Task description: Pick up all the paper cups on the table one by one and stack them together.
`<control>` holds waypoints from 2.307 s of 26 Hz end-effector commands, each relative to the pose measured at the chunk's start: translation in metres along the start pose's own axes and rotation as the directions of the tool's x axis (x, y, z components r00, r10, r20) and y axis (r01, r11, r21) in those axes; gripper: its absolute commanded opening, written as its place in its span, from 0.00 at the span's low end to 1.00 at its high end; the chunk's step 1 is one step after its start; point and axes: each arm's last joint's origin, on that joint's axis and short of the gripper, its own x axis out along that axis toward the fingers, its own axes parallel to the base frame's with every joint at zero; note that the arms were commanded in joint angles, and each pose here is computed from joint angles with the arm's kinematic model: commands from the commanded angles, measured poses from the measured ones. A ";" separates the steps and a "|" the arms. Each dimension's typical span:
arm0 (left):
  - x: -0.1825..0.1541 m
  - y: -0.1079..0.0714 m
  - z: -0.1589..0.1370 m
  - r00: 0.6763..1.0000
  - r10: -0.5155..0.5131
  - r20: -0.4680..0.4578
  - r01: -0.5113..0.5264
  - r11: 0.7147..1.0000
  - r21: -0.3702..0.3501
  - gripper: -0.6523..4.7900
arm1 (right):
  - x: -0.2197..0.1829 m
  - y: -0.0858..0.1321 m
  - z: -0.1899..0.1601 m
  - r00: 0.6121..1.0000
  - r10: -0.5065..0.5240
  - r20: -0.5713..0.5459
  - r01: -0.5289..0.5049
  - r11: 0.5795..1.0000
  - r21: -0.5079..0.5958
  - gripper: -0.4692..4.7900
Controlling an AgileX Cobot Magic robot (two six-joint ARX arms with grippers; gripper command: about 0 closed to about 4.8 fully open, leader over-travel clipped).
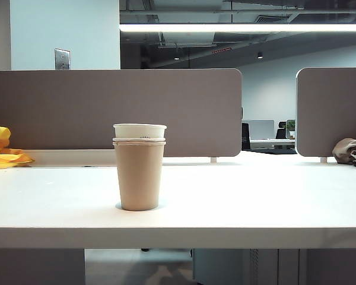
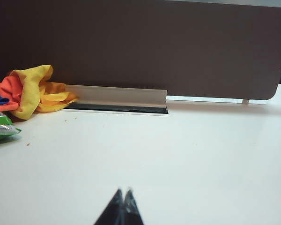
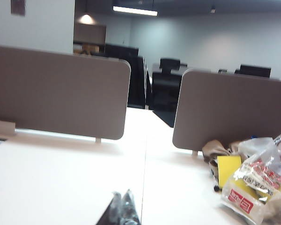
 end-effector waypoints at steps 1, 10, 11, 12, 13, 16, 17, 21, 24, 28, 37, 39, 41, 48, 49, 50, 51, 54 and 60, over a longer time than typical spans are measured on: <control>0.001 0.000 -0.002 1.000 -0.003 0.001 0.003 1.000 0.007 0.11 | 0.003 0.002 -0.012 1.000 0.003 -0.020 -0.003 1.000 0.000 0.09; 0.000 0.000 -0.007 1.000 -0.003 0.000 0.003 1.000 0.007 0.11 | 0.008 0.012 -0.056 0.990 0.057 -0.126 -0.057 0.998 0.002 0.09; 0.000 0.000 -0.007 1.000 -0.003 0.000 0.003 1.000 0.007 0.11 | 0.008 0.014 -0.061 0.988 0.080 -0.133 -0.079 0.997 0.007 0.09; 0.000 0.000 -0.007 1.000 -0.003 0.000 0.003 1.000 0.007 0.11 | 0.008 0.016 -0.063 0.986 0.096 -0.139 -0.096 0.995 0.010 0.09; 0.000 0.000 -0.007 1.000 -0.003 0.000 0.003 1.000 0.007 0.11 | 0.007 0.019 -0.066 0.982 0.125 -0.144 -0.123 0.992 0.017 0.09; 0.000 0.000 -0.007 1.000 -0.003 -0.001 0.003 1.000 0.007 0.11 | 0.007 0.024 -0.070 0.974 0.170 -0.150 -0.168 0.986 0.026 0.09; 0.000 0.000 -0.007 1.000 -0.003 -0.001 0.003 1.000 0.007 0.11 | 0.007 0.024 -0.071 0.974 0.168 -0.152 -0.166 0.986 0.026 0.09; 0.000 0.000 -0.007 1.000 -0.003 -0.001 0.003 1.000 0.007 0.11 | 0.007 0.023 -0.088 0.978 0.123 -0.168 -0.123 0.992 0.015 0.09; 0.000 0.000 -0.007 1.000 -0.003 -0.001 0.003 1.000 0.007 0.11 | 0.009 0.016 -0.088 0.987 0.052 -0.153 -0.053 0.999 -0.001 0.09; 0.000 0.000 -0.007 1.000 -0.003 -0.001 0.003 1.000 0.007 0.11 | 0.009 0.002 -0.088 0.984 -0.092 -0.156 0.087 0.996 -0.036 0.09; 0.004 0.001 -0.035 0.999 -0.003 -0.052 0.003 1.000 0.004 0.11 | 0.007 -0.006 -0.093 0.965 -0.169 -0.198 0.161 0.985 -0.060 0.09; 0.003 0.001 -0.039 0.997 -0.002 -0.078 0.002 1.000 0.004 0.11 | 0.007 -0.006 -0.093 0.965 -0.169 -0.201 0.160 0.985 -0.060 0.09; 0.003 0.001 -0.039 0.997 -0.002 -0.077 0.003 1.000 0.004 0.11 | 0.007 -0.005 -0.094 0.962 -0.167 -0.216 0.157 0.986 -0.061 0.09; 0.002 0.001 -0.045 0.990 -0.002 -0.138 0.002 1.000 0.001 0.11 | 0.006 -0.004 -0.101 0.947 -0.157 -0.281 0.145 0.987 -0.063 0.09; 0.002 0.001 -0.045 0.990 -0.002 -0.139 0.002 1.000 0.001 0.11 | 0.005 -0.004 -0.102 0.942 -0.154 -0.297 0.141 0.988 -0.063 0.09; 0.002 0.001 -0.045 0.990 -0.002 -0.139 0.002 1.000 0.000 0.11 | 0.004 -0.004 -0.106 0.932 -0.147 -0.333 0.133 0.989 -0.063 0.09; 0.002 0.001 -0.045 0.990 -0.002 -0.139 0.002 1.000 0.001 0.11 | 0.004 -0.003 -0.107 0.926 -0.145 -0.349 0.131 0.989 -0.063 0.09; 0.002 0.001 -0.047 0.987 -0.002 -0.163 0.002 1.000 -0.001 0.11 | 0.002 -0.003 -0.112 0.906 -0.137 -0.400 0.122 0.991 -0.064 0.09; 0.002 0.001 -0.049 0.985 -0.002 -0.175 0.001 1.000 -0.001 0.11 | 0.001 0.002 -0.115 0.896 -0.088 -0.434 0.073 0.996 -0.052 0.09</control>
